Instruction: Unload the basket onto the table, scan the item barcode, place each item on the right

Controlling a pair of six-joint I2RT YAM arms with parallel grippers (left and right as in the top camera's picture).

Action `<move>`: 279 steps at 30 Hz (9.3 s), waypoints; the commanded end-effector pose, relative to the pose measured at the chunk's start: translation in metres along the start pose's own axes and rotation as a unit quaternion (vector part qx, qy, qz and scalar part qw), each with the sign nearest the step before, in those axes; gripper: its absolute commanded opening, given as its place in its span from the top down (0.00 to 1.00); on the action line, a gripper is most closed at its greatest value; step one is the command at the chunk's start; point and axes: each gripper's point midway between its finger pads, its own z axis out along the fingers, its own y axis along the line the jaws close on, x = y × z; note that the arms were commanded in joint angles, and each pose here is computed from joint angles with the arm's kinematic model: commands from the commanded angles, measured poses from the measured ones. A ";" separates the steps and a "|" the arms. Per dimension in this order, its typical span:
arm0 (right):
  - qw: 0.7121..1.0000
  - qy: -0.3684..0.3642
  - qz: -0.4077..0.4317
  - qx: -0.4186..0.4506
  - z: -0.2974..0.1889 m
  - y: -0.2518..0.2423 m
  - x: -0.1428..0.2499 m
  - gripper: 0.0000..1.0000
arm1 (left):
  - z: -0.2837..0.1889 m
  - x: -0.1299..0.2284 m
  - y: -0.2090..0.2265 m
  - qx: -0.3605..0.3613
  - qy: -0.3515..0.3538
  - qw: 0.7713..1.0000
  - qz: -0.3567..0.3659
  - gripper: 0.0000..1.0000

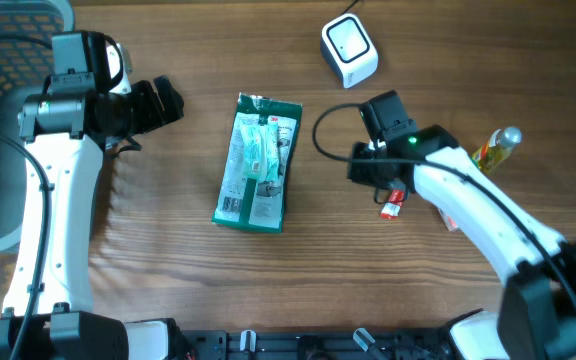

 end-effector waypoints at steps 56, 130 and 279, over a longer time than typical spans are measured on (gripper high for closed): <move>0.986 -0.070 -0.105 -0.110 0.062 0.137 0.023 0.25 | -0.003 -0.004 0.003 -0.003 -0.007 1.000 0.000 0.00; 0.998 -0.014 -0.049 -0.048 0.069 0.076 0.015 0.30 | 0.155 0.132 -0.056 0.017 0.178 0.981 0.079 0.46; 0.884 0.032 -0.085 -0.459 -0.032 0.153 -0.031 0.96 | 0.076 0.180 -0.092 0.213 0.288 0.921 0.157 0.51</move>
